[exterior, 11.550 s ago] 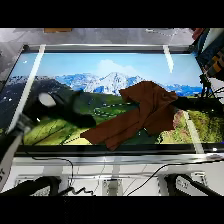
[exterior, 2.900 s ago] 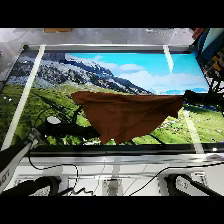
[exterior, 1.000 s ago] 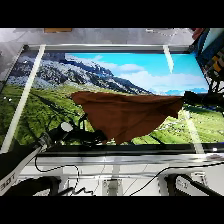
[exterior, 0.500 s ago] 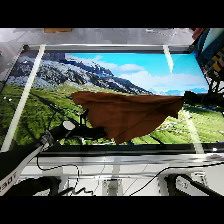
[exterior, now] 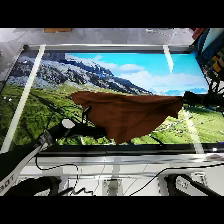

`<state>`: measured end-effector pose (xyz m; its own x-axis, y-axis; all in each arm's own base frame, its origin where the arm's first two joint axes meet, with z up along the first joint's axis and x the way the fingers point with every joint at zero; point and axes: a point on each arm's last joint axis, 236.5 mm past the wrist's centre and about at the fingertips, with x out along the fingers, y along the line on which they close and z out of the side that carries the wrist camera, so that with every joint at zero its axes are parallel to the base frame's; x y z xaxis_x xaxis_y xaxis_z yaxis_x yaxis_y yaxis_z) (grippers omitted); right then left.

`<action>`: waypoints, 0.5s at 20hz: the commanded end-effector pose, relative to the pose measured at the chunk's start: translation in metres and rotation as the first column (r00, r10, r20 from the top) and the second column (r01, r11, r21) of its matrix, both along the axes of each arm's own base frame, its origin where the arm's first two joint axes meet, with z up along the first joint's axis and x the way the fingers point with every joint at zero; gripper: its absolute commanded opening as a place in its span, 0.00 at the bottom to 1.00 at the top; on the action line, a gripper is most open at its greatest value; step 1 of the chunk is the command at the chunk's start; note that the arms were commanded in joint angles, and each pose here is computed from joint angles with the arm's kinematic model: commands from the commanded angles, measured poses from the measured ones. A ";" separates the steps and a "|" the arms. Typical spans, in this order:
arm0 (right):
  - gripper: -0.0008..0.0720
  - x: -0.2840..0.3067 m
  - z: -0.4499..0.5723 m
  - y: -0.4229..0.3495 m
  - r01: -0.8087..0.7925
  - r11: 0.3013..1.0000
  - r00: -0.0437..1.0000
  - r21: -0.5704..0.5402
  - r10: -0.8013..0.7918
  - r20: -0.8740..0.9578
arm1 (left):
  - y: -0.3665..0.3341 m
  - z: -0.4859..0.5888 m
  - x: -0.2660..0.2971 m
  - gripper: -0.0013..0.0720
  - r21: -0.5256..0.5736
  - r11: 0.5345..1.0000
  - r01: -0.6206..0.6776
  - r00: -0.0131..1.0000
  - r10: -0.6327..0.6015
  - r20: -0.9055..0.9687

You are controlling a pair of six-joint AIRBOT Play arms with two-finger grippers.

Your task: Fold the clothes and pants, and hang the long-sleeved shirts on hangers.

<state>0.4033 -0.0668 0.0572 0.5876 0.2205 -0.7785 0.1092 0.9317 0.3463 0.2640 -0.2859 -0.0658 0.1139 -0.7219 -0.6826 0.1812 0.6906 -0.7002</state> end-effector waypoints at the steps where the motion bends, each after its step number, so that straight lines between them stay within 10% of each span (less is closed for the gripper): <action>1: 0.04 0.000 0.022 0.001 -0.002 1.000 0.999 -0.022 0.003 0.051 | -0.002 0.052 0.024 0.04 -0.047 0.997 0.064 0.982 -0.054 0.184; 6: 0.04 0.004 0.165 -0.002 0.029 0.986 0.934 -0.162 0.032 0.356 | 0.064 0.247 0.108 0.04 -0.191 0.977 -0.095 0.782 0.192 0.593; 10: 0.04 -0.036 0.312 0.015 0.109 0.954 0.772 -0.279 0.096 0.628 | 0.171 0.420 0.100 0.04 -0.315 0.905 -0.285 0.376 0.408 0.832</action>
